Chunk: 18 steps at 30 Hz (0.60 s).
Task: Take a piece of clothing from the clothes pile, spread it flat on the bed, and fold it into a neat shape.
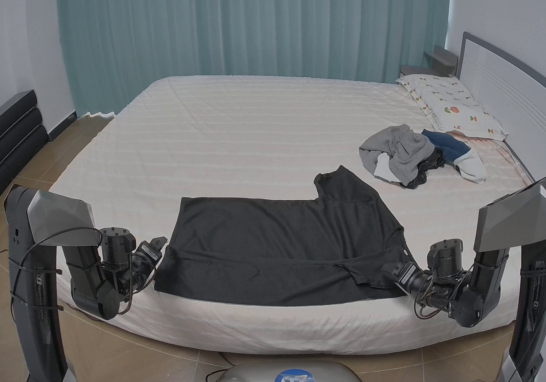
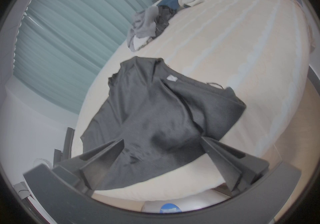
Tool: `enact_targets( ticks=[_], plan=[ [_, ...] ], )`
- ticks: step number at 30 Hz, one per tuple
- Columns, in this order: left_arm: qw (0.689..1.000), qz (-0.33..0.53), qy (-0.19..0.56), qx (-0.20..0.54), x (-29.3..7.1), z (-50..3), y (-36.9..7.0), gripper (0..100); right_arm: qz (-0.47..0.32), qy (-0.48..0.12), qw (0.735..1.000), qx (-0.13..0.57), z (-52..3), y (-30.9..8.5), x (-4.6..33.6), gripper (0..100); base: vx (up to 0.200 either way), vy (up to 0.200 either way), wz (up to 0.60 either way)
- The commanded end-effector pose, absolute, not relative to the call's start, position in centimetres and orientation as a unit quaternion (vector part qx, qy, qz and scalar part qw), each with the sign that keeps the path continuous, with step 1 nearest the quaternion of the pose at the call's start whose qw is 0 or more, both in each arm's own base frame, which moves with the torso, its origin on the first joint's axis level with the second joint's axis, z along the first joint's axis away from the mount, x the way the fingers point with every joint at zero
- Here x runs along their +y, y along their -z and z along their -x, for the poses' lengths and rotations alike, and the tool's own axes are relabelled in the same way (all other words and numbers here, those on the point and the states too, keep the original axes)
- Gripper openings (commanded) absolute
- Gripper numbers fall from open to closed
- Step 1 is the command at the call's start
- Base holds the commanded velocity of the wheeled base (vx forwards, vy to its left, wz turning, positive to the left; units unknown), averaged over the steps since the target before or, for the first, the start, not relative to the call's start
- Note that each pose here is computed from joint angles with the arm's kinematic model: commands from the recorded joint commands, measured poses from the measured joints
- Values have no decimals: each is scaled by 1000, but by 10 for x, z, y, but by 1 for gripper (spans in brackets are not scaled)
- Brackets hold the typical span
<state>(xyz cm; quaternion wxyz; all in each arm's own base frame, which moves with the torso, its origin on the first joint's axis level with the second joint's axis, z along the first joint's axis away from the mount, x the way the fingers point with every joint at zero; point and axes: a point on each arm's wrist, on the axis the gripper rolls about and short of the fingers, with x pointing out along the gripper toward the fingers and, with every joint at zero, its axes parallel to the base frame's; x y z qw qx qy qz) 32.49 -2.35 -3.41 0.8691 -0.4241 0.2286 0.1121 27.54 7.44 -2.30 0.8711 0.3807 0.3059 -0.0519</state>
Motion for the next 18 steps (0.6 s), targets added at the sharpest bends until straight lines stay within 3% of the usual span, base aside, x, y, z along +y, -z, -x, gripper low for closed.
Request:
enact_targets(
  ticks=[1,6,11,18],
  plan=[
    [872,423,-119,218,-23,-324,31,100,-405,30,878,255,-276,-2,68,100,0,0,0],
    [878,422,-118,194,-27,-326,27,100,-418,15,875,244,-276,-7,64,100,0,0,0],
    [876,426,-117,193,-28,-325,27,100,-468,12,853,229,-278,-11,62,100,0,0,0],
    [878,422,-118,195,-28,-326,30,100,-470,7,850,238,-278,-8,60,100,0,171,0]
  ],
)
